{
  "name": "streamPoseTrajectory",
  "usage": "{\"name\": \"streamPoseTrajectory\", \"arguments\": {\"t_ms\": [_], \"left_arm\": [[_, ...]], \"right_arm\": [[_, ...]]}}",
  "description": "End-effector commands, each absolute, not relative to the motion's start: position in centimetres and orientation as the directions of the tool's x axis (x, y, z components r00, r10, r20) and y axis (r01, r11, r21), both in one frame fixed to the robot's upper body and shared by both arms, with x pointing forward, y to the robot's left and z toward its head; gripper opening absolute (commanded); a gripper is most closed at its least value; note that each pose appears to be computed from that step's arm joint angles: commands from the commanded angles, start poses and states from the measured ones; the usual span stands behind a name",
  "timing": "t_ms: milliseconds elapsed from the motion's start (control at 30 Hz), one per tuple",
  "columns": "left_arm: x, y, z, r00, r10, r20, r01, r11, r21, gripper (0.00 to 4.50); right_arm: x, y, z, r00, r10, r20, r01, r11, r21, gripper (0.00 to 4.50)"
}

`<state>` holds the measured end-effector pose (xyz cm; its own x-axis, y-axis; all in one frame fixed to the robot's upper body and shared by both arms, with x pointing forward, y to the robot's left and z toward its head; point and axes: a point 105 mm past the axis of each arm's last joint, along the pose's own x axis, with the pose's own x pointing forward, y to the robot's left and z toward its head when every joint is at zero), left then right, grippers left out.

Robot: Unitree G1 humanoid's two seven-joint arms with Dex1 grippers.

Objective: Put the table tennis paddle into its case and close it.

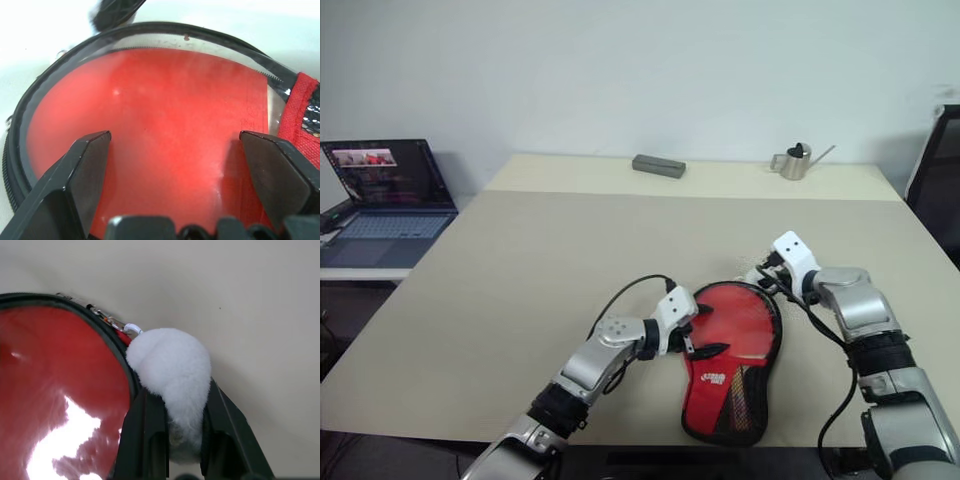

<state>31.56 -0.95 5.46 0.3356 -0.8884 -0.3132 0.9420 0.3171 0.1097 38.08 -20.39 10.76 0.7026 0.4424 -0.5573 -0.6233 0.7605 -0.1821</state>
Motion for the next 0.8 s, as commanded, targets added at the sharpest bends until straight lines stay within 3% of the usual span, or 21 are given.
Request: {"name": "streamPoseTrajectory", "arguments": {"t_ms": [33, 200, 433, 800], "left_arm": [[31.3, 0.2, 2.7, 0.344, -0.845, -0.410, 0.936, 0.342, 0.080, 4.50], [31.2, -0.2, 2.7, 0.339, -0.848, -0.406, 0.938, 0.337, 0.079, 4.50], [31.2, -0.4, 2.7, 0.339, -0.849, -0.404, 0.938, 0.337, 0.079, 4.50], [31.5, -0.9, 3.0, 0.355, -0.849, -0.391, 0.932, 0.354, 0.078, 4.50]], "right_arm": [[37.5, -23.5, 12.4, 0.737, 0.377, -0.562, -0.575, 0.786, -0.227, 0.31], [36.5, -25.4, 12.6, 0.720, 0.354, -0.596, -0.578, 0.782, -0.234, 0.31], [36.6, -24.2, 11.9, 0.726, 0.363, -0.584, -0.575, 0.786, -0.228, 0.31], [33.6, -25.0, 11.9, 0.628, 0.415, -0.658, -0.654, 0.739, -0.159, 0.31]]}}
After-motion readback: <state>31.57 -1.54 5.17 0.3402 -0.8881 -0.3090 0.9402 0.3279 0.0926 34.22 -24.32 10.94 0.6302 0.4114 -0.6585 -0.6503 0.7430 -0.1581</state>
